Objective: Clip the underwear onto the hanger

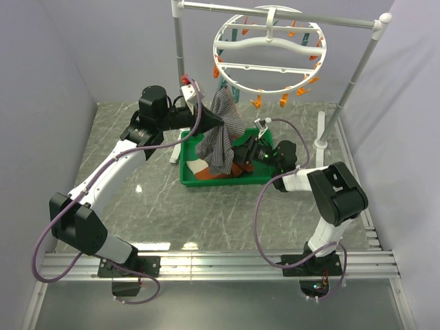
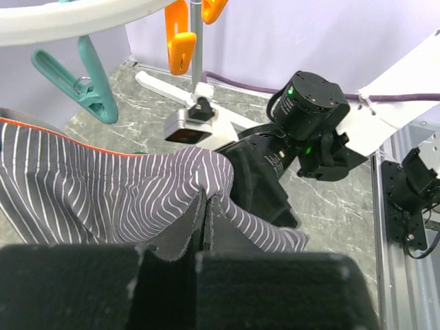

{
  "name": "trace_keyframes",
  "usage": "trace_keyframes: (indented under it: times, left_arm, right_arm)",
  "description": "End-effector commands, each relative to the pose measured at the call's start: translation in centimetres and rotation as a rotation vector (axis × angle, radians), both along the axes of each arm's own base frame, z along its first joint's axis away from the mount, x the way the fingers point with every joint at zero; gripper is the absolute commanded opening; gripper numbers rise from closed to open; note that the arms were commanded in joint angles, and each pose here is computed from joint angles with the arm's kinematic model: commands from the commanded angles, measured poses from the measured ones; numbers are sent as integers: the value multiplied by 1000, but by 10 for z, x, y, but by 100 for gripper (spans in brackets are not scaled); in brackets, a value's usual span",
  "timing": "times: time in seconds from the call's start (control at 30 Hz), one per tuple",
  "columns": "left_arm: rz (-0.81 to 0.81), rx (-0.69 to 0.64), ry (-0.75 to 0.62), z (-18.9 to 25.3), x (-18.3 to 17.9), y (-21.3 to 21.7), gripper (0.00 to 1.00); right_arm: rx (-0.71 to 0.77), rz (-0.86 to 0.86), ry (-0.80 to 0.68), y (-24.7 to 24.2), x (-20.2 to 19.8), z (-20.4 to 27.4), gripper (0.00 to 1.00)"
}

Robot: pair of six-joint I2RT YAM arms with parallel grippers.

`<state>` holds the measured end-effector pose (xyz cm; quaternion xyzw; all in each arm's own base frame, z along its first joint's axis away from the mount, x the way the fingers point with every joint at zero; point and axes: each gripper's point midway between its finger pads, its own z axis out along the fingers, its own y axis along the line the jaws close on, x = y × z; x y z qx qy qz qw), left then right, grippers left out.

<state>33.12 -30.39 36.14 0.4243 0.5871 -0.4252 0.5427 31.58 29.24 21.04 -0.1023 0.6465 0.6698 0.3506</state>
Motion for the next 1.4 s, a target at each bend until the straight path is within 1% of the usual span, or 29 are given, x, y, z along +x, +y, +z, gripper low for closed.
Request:
trace_keyframes:
  times: [0.0, 0.07, 0.1, 0.13, 0.17, 0.2, 0.23, 0.3, 0.37, 0.4, 0.43, 0.5, 0.53, 0.63, 0.77, 0.8, 0.83, 0.9, 0.97, 1.03, 1.17, 1.37]
  left_arm:
    - [-22, -49, -56, 28, -3, -2, 0]
    - [-18, -46, -61, 28, -2, -1, 0]
    - [-18, -41, -58, 27, -2, -1, 0]
    - [-13, -37, -55, 25, -2, -1, 0]
    - [-3, -31, -59, 25, -1, 1, 0]
    - [1, -13, -80, 20, 0, 2, 0]
    - [7, -8, -80, 18, 1, 2, 0]
    - [23, 2, -85, 14, 4, 5, 0]
    - [31, 14, -92, 9, 6, 8, 0]
    - [38, 20, -100, 7, 6, 10, 0]
    - [44, 39, -94, 1, 7, 12, 0]
    - [53, 51, -105, -4, 9, 14, 0]
    - [52, 66, -113, -8, 10, 14, 0]
    - [57, 97, -128, -17, 14, 17, 0]
    - [30, 104, -134, -23, 11, 16, 0]
    - [19, 98, -134, -22, 9, 15, 0]
    - [1, 90, -123, -21, 6, 13, 0]
    - [-11, 71, -106, -16, 3, 12, 0]
    - [-23, 60, -92, -13, 2, 10, 0]
    - [-27, 54, -93, -9, 1, 9, 0]
    - [-35, 51, -85, -7, 2, 8, 0]
    - [-45, 44, -79, -5, -1, 7, 1]
  right_arm:
    - [127, 31, -218, 3, -6, 53, 57]
    - [142, 52, -204, 3, -8, 55, 44]
    - [147, 57, -209, 3, -9, 57, 32]
    - [156, 63, -214, 1, -12, 59, 21]
    - [158, 62, -217, -1, -16, 61, 1]
    - [156, 52, -225, -5, -16, 63, 0]
    - [155, 44, -250, -10, -19, 70, 0]
    - [125, 33, -239, -18, -21, 65, 0]
    - [95, 8, -278, -28, -25, 66, 0]
    - [68, 3, -253, -30, -25, 60, 0]
    - [49, -22, -296, -38, -24, 63, 0]
    - [14, -33, -274, -44, -26, 53, 0]
    - [4, -41, -297, -50, -27, 55, 0]
    - [-15, -32, -299, -55, -34, 54, 0]
    - [-39, -44, -298, -59, -28, 54, 0]
    - [-64, -52, -283, -58, -23, 46, 0]
    - [-66, -88, -268, -60, -16, 44, 11]
    - [-47, -125, -246, -61, -10, 44, 37]
    - [-19, -174, -245, -62, -4, 48, 55]
    - [-4, -193, -256, -61, 2, 52, 60]
    - [55, -170, -291, -53, 6, 72, 59]
    - [44, -149, -320, -32, 14, 75, 57]
